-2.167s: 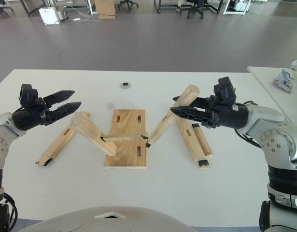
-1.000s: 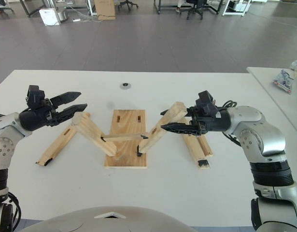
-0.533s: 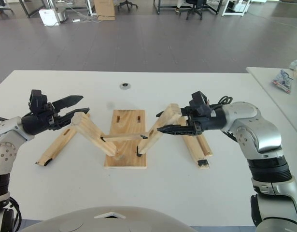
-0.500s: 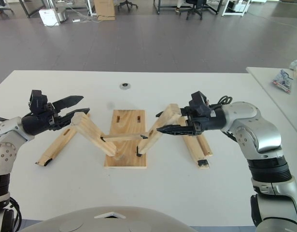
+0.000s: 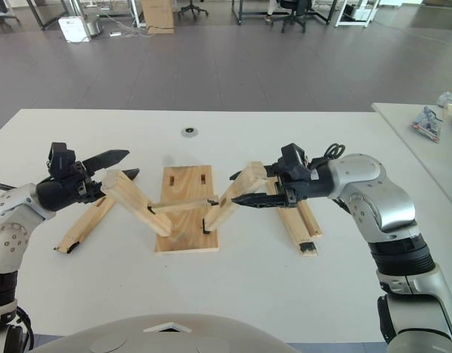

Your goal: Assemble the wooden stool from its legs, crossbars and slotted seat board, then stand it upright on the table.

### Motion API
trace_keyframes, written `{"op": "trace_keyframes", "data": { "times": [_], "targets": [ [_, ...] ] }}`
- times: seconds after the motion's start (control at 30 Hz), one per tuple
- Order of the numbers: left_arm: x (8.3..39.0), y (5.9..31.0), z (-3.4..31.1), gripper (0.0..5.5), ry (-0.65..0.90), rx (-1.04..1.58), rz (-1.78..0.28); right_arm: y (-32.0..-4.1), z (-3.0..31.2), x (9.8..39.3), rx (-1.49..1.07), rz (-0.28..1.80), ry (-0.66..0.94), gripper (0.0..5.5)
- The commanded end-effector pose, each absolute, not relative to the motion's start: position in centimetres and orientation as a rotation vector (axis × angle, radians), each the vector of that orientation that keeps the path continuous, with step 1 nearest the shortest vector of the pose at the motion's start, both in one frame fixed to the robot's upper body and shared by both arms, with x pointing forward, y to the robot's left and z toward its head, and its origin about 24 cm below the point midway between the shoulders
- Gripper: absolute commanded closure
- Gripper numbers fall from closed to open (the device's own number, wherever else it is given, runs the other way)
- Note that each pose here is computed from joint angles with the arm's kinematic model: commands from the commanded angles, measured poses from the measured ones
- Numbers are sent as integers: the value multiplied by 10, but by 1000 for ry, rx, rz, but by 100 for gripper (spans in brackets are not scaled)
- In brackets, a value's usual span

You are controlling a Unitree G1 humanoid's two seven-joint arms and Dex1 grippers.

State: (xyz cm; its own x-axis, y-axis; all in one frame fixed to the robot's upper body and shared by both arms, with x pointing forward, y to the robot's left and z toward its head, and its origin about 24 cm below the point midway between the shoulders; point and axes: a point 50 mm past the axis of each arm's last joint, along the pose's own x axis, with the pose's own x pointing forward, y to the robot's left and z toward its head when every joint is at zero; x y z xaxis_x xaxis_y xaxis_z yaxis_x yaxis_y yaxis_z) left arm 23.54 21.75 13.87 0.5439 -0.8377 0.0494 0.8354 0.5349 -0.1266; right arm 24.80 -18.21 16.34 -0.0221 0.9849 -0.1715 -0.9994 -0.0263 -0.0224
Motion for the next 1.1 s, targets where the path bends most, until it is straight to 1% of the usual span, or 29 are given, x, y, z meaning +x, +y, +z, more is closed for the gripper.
{"op": "trace_keyframes", "data": {
  "times": [0.03,0.27,0.53,0.87,1.1],
  "targets": [
    [232,214,136,183,16,-134,-985,-181,144,251,-199,1597,303,344],
    [229,213,134,183,3,-139,-956,-169,147,259,-268,1643,341,344],
    [228,208,130,183,-7,-147,-950,-162,148,273,-277,1650,406,344],
    [227,204,126,183,-3,-156,-928,-147,144,269,-341,1705,426,344],
    [227,202,125,183,-3,-155,-921,-141,131,272,-344,1705,489,344]
  ]
}}
